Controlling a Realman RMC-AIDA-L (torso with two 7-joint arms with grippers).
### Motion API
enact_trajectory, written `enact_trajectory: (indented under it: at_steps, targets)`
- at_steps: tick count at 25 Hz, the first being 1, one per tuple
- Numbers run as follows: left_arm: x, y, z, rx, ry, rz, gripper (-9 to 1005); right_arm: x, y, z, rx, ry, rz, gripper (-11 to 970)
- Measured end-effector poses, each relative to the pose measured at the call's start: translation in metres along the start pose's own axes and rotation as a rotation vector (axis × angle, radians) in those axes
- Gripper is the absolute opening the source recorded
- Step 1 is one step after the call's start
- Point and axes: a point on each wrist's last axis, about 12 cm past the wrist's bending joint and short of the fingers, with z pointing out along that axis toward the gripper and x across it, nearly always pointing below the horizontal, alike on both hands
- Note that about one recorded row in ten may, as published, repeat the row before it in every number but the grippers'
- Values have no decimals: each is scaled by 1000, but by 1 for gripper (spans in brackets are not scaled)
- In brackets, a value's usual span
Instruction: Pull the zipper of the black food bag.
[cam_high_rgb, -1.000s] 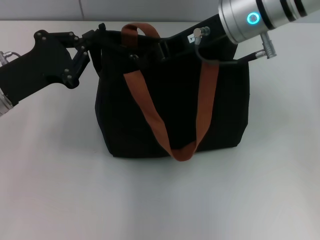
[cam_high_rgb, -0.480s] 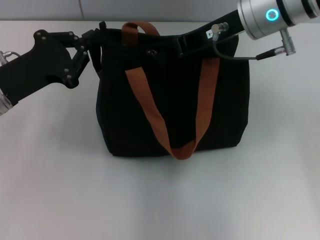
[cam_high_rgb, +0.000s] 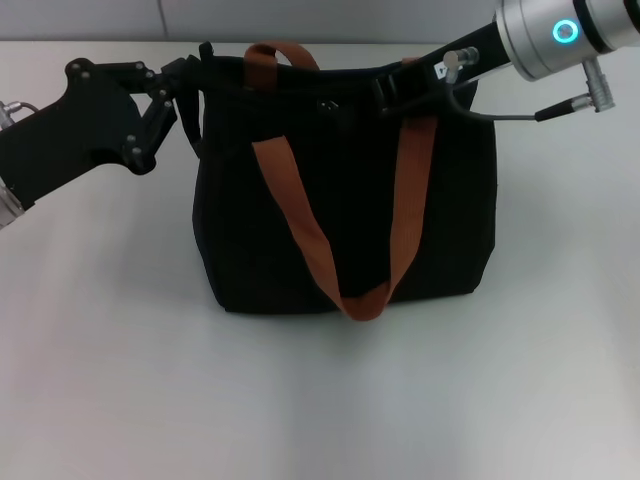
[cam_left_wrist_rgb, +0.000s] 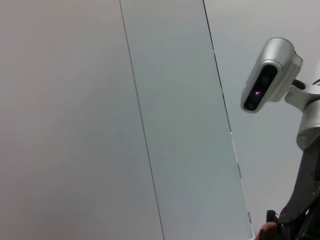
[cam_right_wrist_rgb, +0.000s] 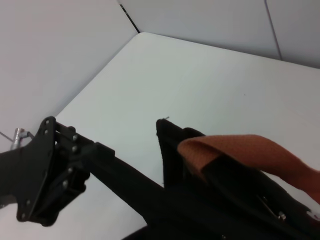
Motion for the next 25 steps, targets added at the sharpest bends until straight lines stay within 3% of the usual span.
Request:
enact_trajectory:
  at_steps: [17,25]
  targets:
    - [0,1,-3,-13,-1,-1,50,22,-28,-48,131,-70,68,-1]
    - [0,1,-1,-14,-5,-1,51,30,-29,-66,53,-187,54,9]
